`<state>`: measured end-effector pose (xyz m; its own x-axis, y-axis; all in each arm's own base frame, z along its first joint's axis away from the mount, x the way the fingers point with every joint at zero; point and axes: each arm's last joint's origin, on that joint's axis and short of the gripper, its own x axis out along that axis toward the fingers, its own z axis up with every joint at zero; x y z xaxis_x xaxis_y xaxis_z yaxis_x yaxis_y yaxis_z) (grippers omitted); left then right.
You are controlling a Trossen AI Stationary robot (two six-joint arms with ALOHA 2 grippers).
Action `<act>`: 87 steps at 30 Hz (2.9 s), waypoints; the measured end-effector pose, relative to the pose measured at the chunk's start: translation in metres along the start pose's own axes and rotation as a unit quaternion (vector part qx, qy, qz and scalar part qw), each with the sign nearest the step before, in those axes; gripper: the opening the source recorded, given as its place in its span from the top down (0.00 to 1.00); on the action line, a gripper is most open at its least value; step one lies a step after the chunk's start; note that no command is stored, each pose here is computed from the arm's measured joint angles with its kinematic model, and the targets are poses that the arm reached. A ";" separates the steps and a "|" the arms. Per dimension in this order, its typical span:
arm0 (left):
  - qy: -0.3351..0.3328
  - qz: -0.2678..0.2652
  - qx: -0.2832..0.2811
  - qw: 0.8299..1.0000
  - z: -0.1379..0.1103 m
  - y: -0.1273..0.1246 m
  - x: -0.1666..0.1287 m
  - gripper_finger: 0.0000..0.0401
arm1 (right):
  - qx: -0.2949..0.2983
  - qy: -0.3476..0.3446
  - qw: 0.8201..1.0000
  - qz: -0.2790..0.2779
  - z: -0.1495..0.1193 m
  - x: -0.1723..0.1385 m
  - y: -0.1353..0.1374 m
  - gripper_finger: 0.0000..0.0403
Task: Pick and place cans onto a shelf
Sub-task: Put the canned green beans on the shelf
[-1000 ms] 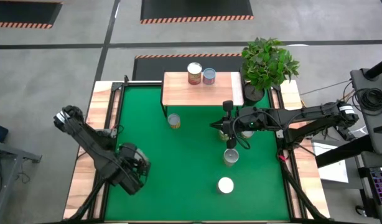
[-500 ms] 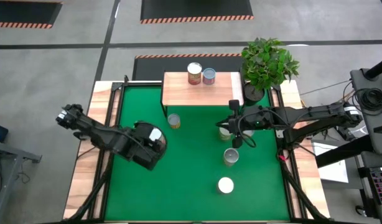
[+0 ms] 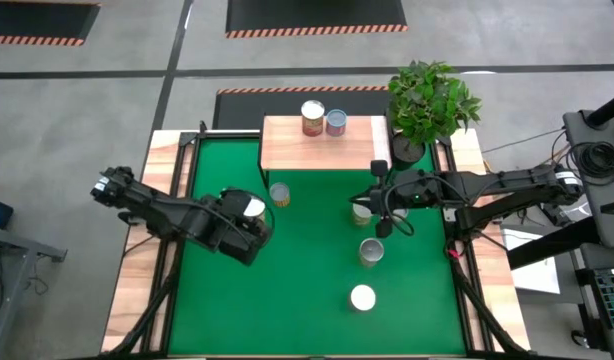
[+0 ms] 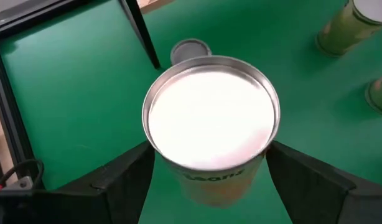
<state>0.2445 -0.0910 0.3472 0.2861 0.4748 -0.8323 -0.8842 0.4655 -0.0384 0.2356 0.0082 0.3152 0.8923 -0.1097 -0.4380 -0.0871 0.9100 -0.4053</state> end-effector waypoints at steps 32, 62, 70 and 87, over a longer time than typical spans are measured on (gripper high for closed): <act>-0.001 -0.055 0.154 0.987 0.030 -0.034 0.045 0.40 | 0.011 0.025 1.000 0.010 -0.005 -0.004 0.001 0.98; 0.081 -0.150 0.123 0.978 0.002 -0.121 0.124 0.03 | 0.019 0.026 0.999 0.010 -0.006 -0.004 0.002 0.98; 0.077 -0.139 0.135 0.978 -0.009 -0.133 0.146 0.08 | 0.019 0.026 0.999 0.010 -0.006 -0.004 0.002 0.98; 0.085 -0.171 0.134 0.972 -0.015 -0.148 0.167 0.10 | 0.020 0.026 0.999 0.010 -0.006 -0.004 0.002 0.98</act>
<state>0.4173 -0.0921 0.2058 0.4615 0.1389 -0.8762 -0.6137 0.7632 -0.2023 0.2294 0.0078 0.3117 0.8660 -0.1103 -0.4878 -0.0865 0.9276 -0.3634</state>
